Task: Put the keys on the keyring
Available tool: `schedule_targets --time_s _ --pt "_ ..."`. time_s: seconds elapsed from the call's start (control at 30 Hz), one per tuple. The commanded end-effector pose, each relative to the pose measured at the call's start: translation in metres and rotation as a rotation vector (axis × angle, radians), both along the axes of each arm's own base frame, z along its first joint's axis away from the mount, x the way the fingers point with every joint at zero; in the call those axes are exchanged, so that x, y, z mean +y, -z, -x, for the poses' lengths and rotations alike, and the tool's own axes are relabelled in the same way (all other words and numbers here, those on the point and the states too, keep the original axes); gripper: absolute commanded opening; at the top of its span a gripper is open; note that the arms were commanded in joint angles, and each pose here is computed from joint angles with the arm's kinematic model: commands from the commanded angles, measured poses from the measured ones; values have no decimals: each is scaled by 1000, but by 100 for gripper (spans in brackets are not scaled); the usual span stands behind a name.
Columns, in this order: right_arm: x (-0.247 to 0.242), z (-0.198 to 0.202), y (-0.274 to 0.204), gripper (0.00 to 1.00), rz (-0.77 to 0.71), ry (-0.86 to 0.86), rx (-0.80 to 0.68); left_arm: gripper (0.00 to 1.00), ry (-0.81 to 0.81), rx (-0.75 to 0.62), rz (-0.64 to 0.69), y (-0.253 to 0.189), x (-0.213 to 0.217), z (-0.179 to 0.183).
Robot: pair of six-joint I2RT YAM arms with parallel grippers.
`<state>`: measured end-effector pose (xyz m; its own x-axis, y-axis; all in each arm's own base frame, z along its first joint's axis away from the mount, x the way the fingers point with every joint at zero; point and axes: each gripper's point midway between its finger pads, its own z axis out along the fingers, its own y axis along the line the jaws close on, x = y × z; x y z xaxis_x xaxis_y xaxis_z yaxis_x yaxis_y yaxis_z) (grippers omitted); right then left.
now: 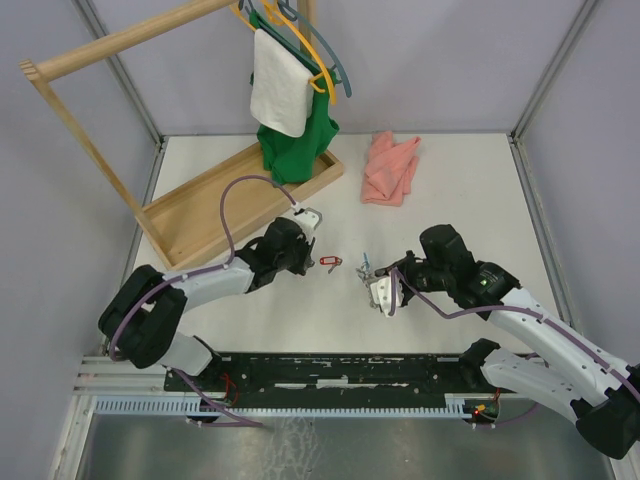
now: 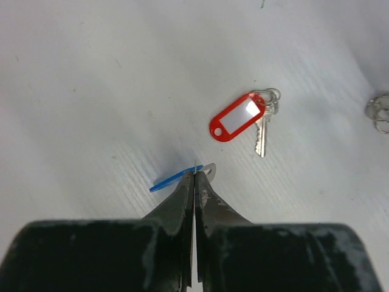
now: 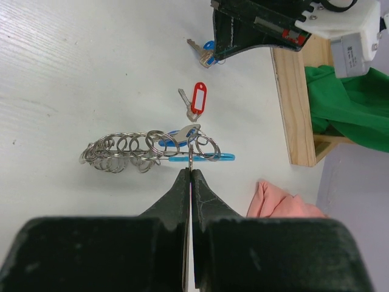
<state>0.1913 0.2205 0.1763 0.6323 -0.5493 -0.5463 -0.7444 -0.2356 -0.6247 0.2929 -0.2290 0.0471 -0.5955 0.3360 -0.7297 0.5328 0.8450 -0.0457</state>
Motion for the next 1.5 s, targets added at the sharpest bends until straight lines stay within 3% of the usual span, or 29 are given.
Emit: schedule_targets --time_s 0.0,0.17,0.37,0.5,0.67,1.03,1.47 --pt "7 -5 -8 1 -45 12 -10 3 146 -176 129 -43 -23 -4" --pt "8 -5 -11 1 -55 22 4 3 248 -264 212 -61 -34 5" --pt "9 -8 -16 1 -69 44 3 3 394 -497 323 -104 -44 19" --pt "9 -9 -17 1 -69 39 -6 3 590 -635 371 -121 -56 46" --pt "11 -8 -21 1 -85 49 18 3 795 -809 232 -122 -73 69" --pt "11 -12 -17 1 -54 78 40 3 921 -986 162 -146 -93 87" --pt "12 -17 -15 1 -34 99 27 3 957 -1068 207 -173 -107 103"
